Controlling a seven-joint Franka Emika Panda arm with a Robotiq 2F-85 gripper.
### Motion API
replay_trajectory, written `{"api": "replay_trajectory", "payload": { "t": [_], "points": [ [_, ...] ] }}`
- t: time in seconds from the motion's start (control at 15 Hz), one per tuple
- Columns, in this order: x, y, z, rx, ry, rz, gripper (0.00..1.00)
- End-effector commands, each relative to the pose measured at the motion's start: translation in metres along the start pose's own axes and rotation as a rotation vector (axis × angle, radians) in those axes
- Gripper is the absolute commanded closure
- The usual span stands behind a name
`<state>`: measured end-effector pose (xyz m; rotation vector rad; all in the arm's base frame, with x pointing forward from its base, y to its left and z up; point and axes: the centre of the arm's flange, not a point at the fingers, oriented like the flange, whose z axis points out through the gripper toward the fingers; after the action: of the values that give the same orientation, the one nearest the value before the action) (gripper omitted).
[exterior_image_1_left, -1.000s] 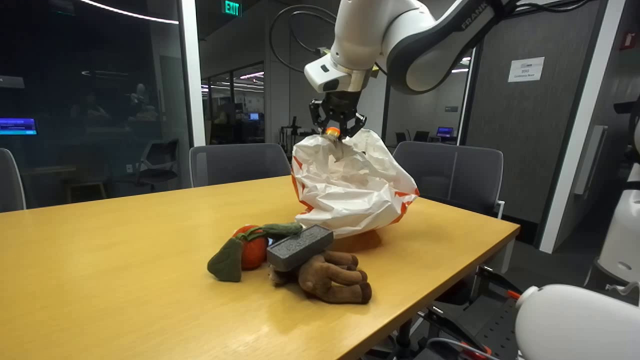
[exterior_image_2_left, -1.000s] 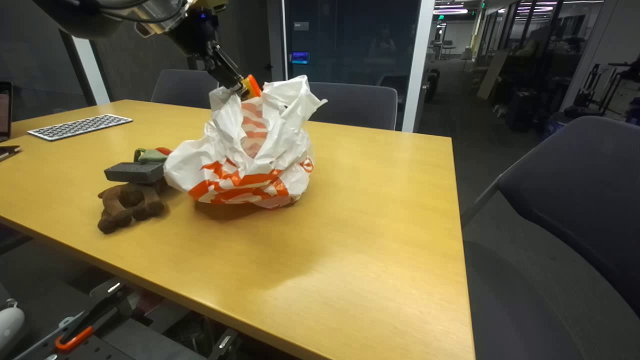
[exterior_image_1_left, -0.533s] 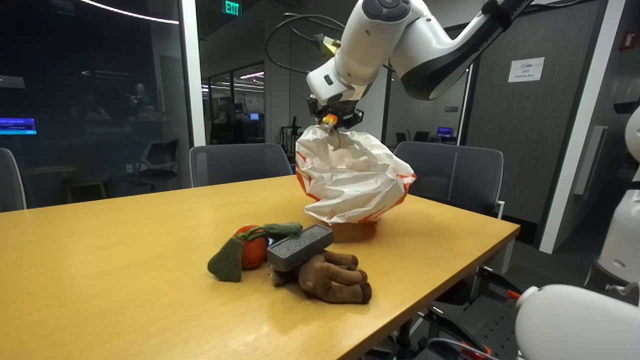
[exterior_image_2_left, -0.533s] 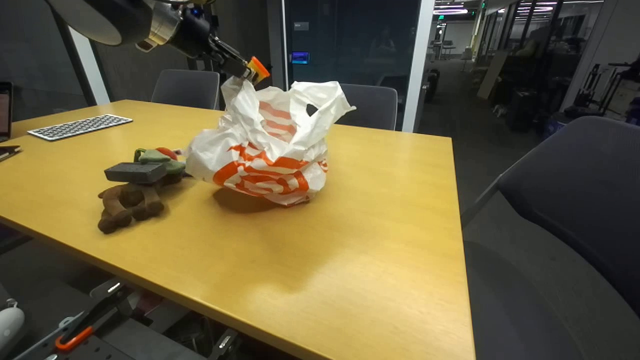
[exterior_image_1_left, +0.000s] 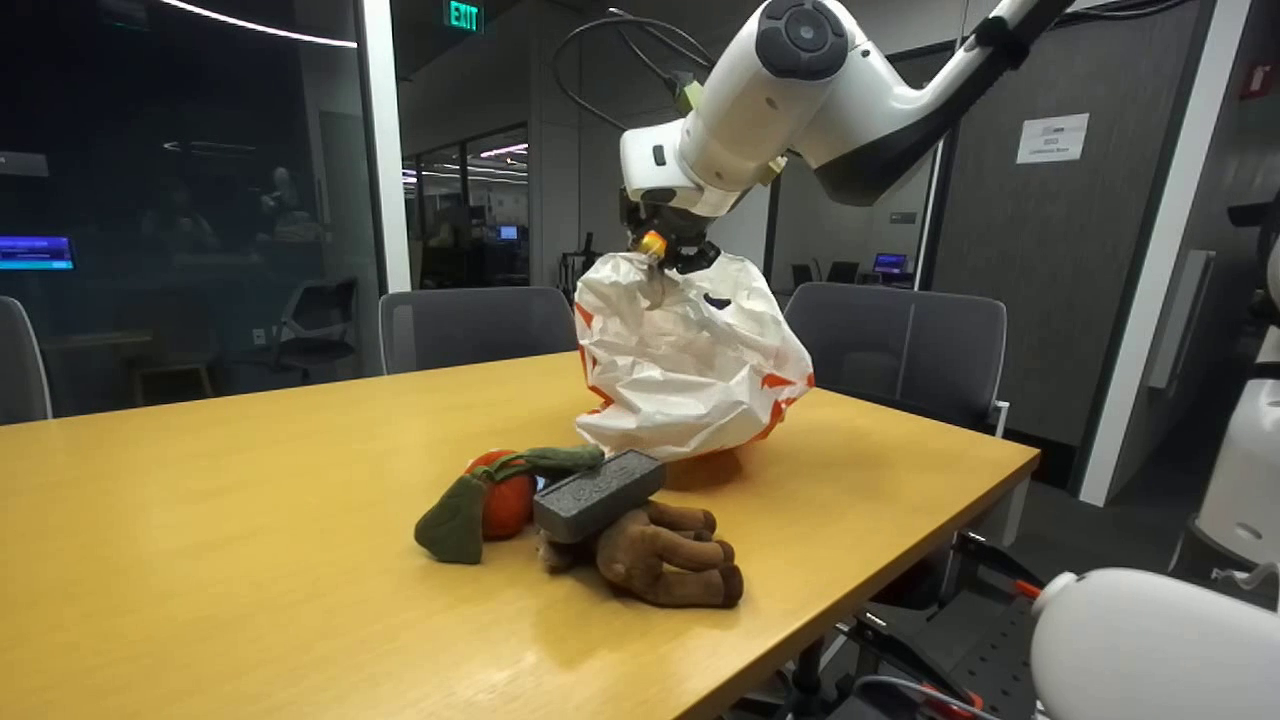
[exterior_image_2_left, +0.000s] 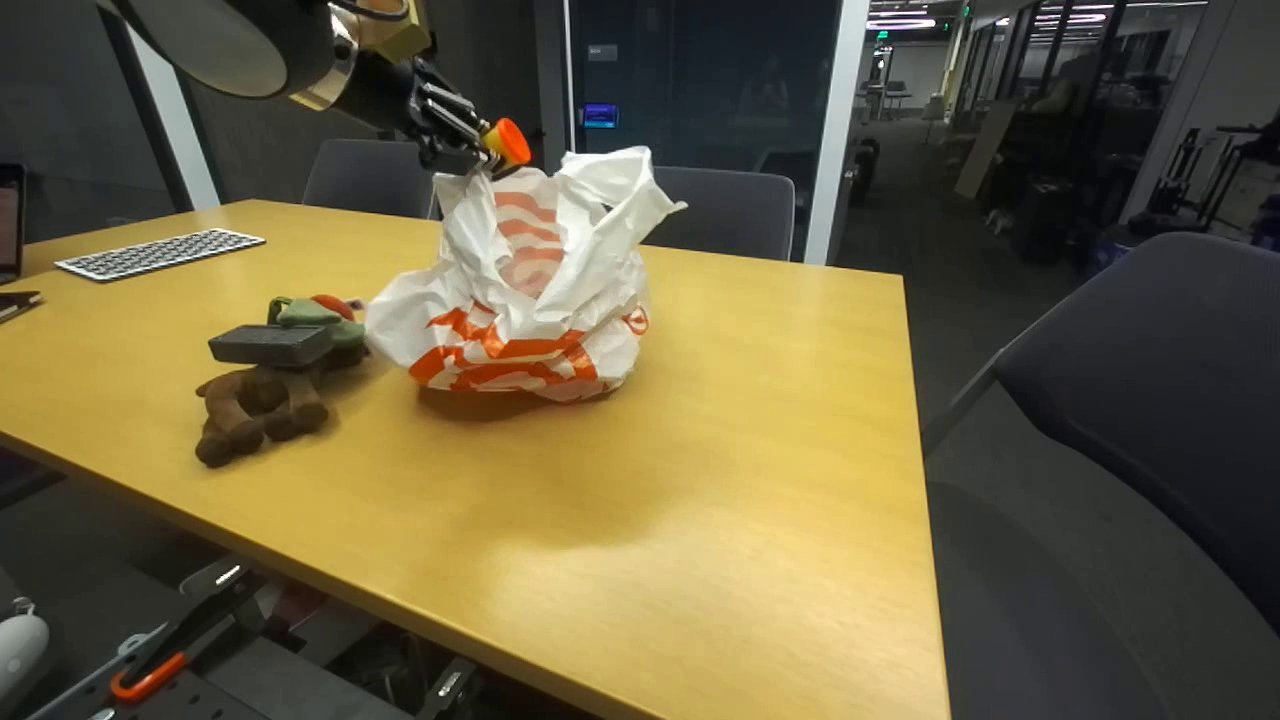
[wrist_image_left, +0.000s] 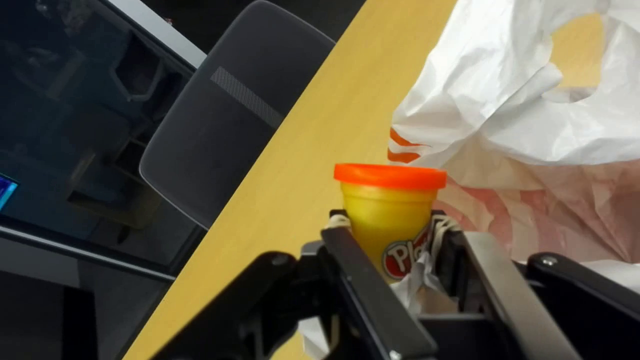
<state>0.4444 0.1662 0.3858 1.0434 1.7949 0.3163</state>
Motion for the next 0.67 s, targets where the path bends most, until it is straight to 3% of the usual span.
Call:
{"api": "replay_trajectory", "payload": {
  "t": [0.0,0.27,0.6],
  "points": [
    [0.012,-0.018,-0.002,-0.094,0.016,0.167,0.84],
    [0.025,-0.016,0.003,-0.227,-0.137,0.158,0.84],
    [0.09,-0.022,-0.01,-0.454,-0.269,0.152,0.84]
  ]
}}
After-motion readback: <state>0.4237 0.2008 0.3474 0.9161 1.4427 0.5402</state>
